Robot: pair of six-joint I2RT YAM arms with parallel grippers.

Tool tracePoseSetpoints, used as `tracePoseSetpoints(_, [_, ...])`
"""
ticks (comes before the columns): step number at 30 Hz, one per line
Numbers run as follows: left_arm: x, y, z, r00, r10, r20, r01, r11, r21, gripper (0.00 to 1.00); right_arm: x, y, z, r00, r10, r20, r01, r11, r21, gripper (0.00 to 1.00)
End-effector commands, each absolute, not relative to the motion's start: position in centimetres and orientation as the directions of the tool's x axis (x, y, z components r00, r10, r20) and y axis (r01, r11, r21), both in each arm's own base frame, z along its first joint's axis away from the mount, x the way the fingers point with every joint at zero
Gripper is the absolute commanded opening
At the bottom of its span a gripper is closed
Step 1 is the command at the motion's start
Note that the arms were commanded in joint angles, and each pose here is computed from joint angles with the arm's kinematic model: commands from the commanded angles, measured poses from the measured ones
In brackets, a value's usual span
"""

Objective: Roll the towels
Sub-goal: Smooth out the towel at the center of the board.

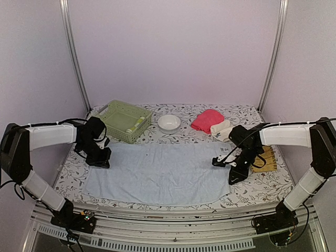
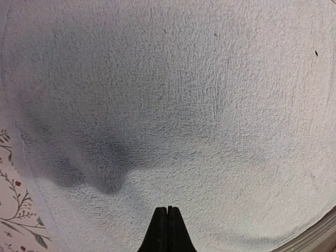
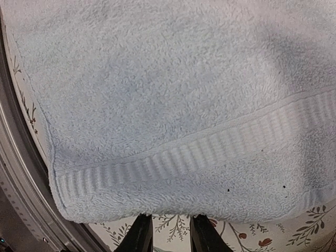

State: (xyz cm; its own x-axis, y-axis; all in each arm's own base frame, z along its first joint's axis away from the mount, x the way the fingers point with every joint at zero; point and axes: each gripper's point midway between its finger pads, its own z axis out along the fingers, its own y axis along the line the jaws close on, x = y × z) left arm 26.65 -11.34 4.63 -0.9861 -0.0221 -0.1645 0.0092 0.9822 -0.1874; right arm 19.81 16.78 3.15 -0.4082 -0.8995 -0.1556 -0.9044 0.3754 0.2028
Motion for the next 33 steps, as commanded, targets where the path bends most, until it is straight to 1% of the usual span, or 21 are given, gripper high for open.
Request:
tracePoseSetpoints(1, [27.2, -11.7, 5.5, -0.981, -0.027, -0.194, 0.013, 0.979, -0.205, 0.0, 21.7, 18.9, 3.6, -0.394, -0.892, -0.221, -0.914, 0.354, 0.198, 0.28])
tracePoseSetpoints(5, [27.3, -11.9, 5.6, -0.98, -0.025, -0.195, 0.017, 0.977, -0.211, 0.0, 23.4, 20.4, 3.4, -0.406, -0.878, -0.252, -0.909, 0.36, 0.212, 0.29])
tracePoseSetpoints(11, [27.3, -11.8, 5.8, -0.98, -0.024, -0.2, 0.019, 0.978, -0.21, 0.0, 24.0, 21.4, 2.2, -0.434, -0.867, -0.244, -0.892, 0.373, 0.256, 0.29])
tracePoseSetpoints(14, [27.4, -11.8, 5.9, -0.979, -0.024, -0.204, 0.02, 0.977, -0.21, 0.0, 24.0, 21.2, 1.9, -0.437, -0.868, -0.237, -0.891, 0.382, 0.245, 0.3])
tracePoseSetpoints(18, [27.4, -11.8, 5.7, -0.98, -0.022, -0.198, 0.02, 0.978, -0.206, 0.0, 22.9, 20.7, 2.0, -0.447, -0.865, -0.226, -0.884, 0.389, 0.261, 0.31])
tracePoseSetpoints(21, [27.4, -11.7, 5.7, -0.98, -0.019, -0.2, 0.022, 0.979, -0.201, 0.0, 20.9, 19.7, 2.1, -0.435, -0.874, -0.217, -0.885, 0.37, 0.283, 0.32])
tracePoseSetpoints(26, [27.4, -11.6, 5.6, -0.979, -0.011, -0.202, 0.028, 0.981, -0.191, 0.0, 18.4, 17.2, 1.3, -0.403, -0.902, -0.153, -0.896, 0.355, 0.267, 0.33])
tracePoseSetpoints(30, [27.4, -11.6, 5.5, -0.979, -0.012, -0.201, 0.027, 0.982, -0.189, 0.0, 18.2, 16.0, 0.9, -0.396, -0.912, -0.11, -0.902, 0.364, 0.23, 0.34])
tracePoseSetpoints(33, [27.3, -11.4, 5.2, -0.981, -0.008, -0.193, 0.028, 0.983, -0.181, 0.0, 18.7, 16.0, 2.1, -0.393, -0.911, -0.124, -0.909, 0.364, 0.205, 0.34])
